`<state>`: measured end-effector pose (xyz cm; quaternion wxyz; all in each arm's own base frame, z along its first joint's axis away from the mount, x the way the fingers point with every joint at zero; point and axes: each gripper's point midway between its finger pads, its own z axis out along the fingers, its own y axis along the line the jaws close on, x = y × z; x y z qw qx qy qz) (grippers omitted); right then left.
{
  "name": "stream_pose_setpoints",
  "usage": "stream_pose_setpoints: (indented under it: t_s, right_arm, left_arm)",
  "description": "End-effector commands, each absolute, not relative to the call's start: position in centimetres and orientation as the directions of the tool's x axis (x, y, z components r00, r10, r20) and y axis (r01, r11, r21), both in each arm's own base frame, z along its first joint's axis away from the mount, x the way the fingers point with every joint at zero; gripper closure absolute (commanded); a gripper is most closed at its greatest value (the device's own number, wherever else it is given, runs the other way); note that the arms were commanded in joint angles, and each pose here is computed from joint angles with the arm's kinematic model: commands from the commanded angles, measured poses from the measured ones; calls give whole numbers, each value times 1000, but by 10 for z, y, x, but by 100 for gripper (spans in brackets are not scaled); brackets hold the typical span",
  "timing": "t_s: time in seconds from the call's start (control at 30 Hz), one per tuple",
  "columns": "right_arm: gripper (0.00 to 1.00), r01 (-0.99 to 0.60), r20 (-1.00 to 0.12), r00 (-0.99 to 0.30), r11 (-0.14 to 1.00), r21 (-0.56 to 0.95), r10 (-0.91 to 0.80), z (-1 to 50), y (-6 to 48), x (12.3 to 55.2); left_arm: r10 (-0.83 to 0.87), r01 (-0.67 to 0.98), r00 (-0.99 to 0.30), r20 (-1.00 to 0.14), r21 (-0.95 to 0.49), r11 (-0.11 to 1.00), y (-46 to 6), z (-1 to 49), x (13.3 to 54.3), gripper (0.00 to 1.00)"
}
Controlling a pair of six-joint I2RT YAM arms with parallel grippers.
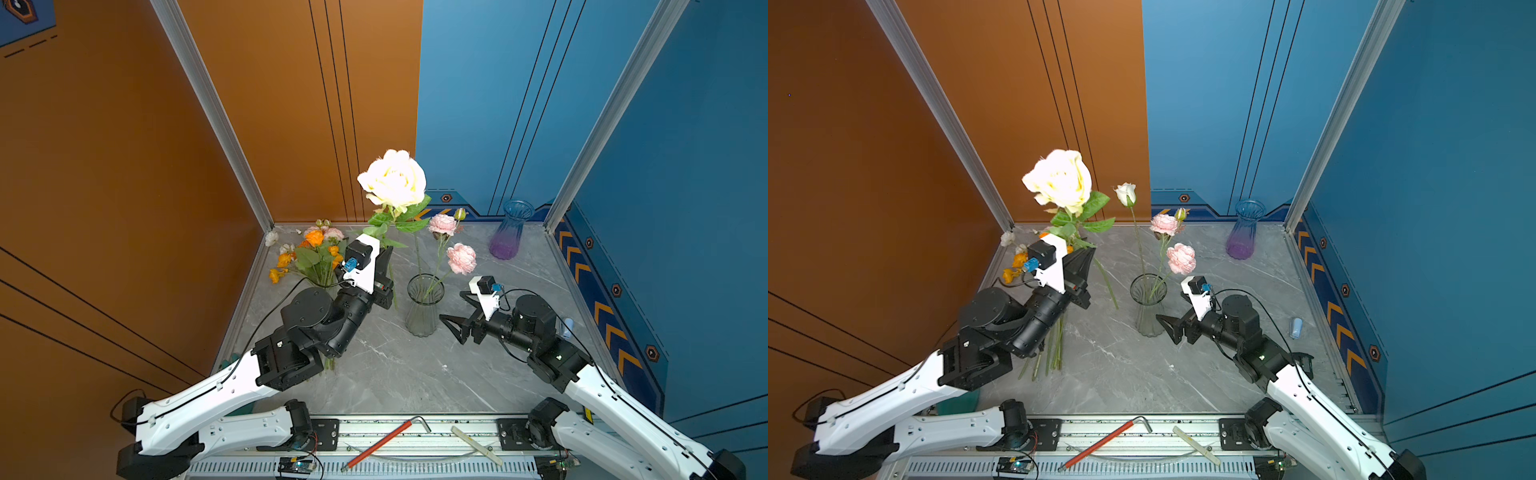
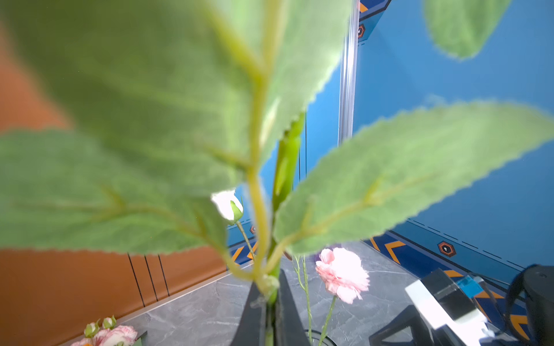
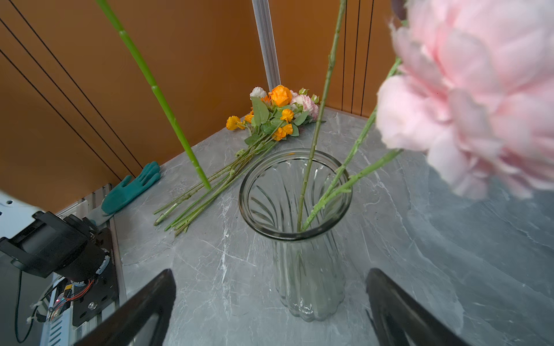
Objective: Arrange flowers in a vase
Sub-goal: Place the flower in the vase.
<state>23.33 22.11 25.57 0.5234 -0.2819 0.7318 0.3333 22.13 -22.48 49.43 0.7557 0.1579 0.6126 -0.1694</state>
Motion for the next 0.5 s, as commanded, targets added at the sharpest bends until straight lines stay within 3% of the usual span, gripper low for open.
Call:
stream_pose_setpoints:
  t_s: [0.0,0.2,0.47]
  right_arm:
    - [0,-775,-962,-272,598,203,-25,265,221,228]
    - [0,-758,-958,-283,620,201,-35,255,220,236]
    - [0,-758,-954,-297,618,208,-43,251,222,238]
  left_arm:
    - [-88,376,314,-945,39,926,-212,538,218,100]
    - [-200,433,421,-885,3,901,-233,558,213,100]
    - [-266,466,447,-854,-31,884,-259,548,219,100]
